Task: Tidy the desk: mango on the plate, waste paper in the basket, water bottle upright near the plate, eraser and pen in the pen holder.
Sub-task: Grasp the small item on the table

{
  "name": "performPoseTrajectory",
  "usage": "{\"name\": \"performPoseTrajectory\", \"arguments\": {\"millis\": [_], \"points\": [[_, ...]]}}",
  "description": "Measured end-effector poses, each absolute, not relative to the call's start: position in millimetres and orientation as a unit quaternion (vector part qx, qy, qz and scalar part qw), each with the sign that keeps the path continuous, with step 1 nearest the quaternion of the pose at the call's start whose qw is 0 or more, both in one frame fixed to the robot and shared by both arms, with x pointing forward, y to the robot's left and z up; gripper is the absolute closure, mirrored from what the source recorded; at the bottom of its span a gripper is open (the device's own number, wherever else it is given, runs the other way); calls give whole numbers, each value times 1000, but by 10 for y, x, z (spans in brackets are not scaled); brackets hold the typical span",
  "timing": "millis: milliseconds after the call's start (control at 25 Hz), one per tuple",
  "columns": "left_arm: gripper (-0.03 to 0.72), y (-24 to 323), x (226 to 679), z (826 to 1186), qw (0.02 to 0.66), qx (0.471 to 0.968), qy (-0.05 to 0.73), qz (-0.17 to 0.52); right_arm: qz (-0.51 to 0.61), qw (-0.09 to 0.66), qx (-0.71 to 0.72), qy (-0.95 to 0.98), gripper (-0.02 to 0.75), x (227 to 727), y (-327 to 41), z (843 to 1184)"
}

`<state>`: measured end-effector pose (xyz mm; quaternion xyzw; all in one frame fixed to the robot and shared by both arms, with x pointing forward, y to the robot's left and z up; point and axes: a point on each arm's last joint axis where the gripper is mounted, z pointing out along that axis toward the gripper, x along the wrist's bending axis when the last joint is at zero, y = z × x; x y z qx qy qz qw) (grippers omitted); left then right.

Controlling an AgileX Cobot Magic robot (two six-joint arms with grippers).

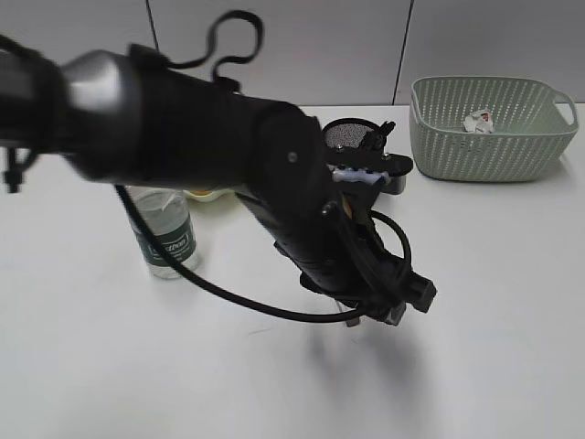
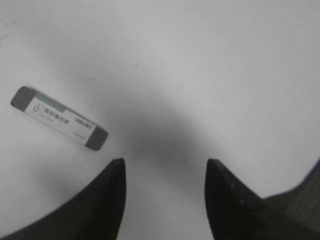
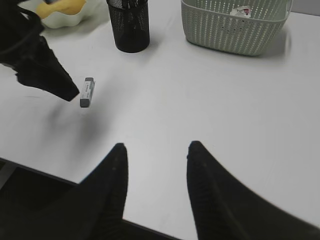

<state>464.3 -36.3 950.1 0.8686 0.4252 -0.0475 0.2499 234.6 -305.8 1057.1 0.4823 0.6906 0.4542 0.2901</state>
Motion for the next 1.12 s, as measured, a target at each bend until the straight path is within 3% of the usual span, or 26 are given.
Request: {"name": "performPoseTrajectory", "arguments": {"millis": [280,560,920,1000,1120], "points": [[285,-522,5029,9225,151,838,522,40,454,290,482,691,417,2346,-3058,10571],[285,-691,5244,9108,156,769,616,61,454,290,482,691,417,2346,-3058,10571],[286,-747,5339,8929,127,729,668,79,454,290,482,691,417,2346,-3058,10571],[305,-746,5331,8890,120,727,671,78,454,290,482,691,417,2346,-3058,10571],[410,-737,5330,8888,115,727,672,81,454,290,482,691,417,2346,-3058,10571]]}}
